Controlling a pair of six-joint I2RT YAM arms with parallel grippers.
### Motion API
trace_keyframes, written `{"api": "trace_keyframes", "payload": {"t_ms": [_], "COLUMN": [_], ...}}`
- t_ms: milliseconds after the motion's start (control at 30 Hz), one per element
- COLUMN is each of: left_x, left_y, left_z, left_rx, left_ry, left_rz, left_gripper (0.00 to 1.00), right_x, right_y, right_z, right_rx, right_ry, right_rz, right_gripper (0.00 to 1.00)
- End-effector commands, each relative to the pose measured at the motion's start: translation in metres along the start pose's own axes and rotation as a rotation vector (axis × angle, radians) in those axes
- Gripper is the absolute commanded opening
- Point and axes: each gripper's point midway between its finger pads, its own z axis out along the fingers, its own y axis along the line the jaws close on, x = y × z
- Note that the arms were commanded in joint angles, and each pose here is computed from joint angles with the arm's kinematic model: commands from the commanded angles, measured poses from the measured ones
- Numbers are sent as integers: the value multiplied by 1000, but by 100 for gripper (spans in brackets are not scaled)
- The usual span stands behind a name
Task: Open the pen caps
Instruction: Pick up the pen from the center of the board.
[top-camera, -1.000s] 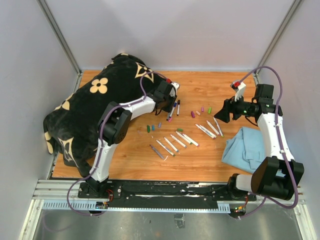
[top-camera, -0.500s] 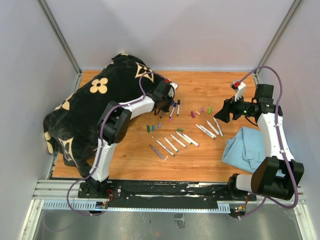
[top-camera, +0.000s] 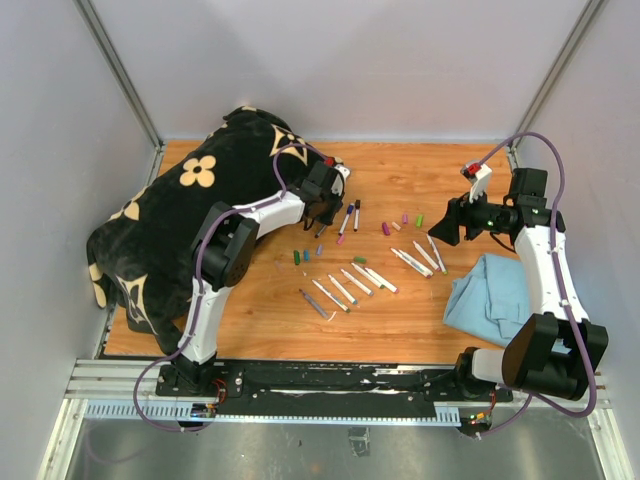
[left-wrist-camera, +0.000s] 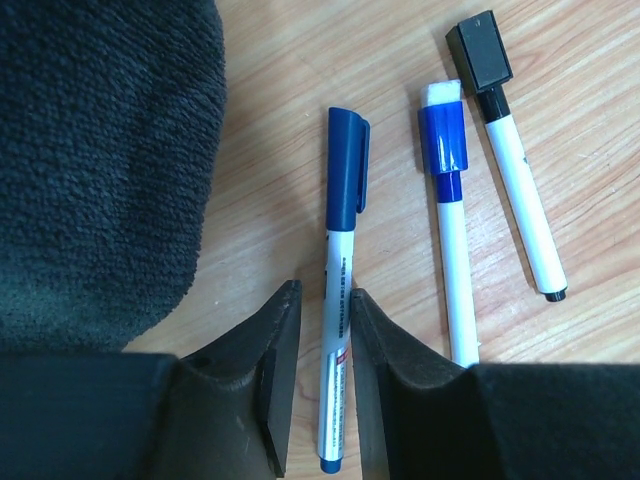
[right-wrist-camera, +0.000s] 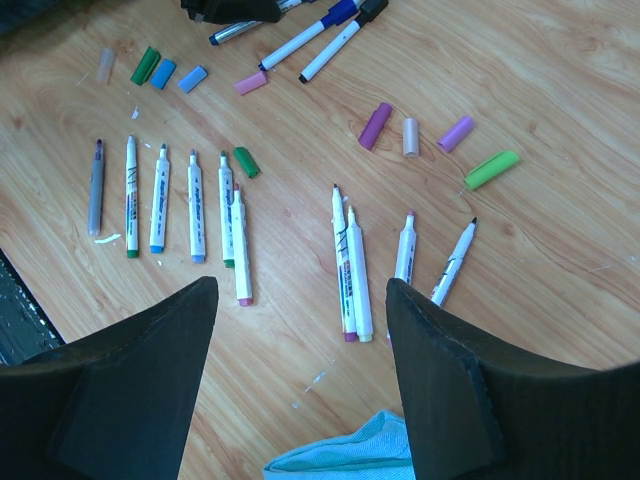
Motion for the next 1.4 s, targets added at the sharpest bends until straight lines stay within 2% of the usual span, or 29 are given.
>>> {"api": "trace_keyframes", "payload": {"t_ms": [0,100,400,867,1200,1367], "left_x": [16,21,14,-26,-36,-37], "left_y": [5,4,6,12,0,-4], "left_z": [-8,-6,-6,-30,-52,-61], "left_rx": [0,18,29,24,111,150], "left_ry": [75,96,91,-62,-143,-169], "left_rz": [21,24,23,12,-4,-27], "left_gripper": [30,26,1,0,0,0], "right_x": [3,3,3,0,-15,-21], "right_y": [8,8,13,42,75,86], "right_z": [3,3,6,20,29,33], "right_rx": [-24,-27,-46,-171,-285,-358], "right_ry": [12,12,12,-14,-125,-188], "right_rz": [-14,-13,-16,-20,-38,7], "right_gripper": [70,70,70,69,69,70]}}
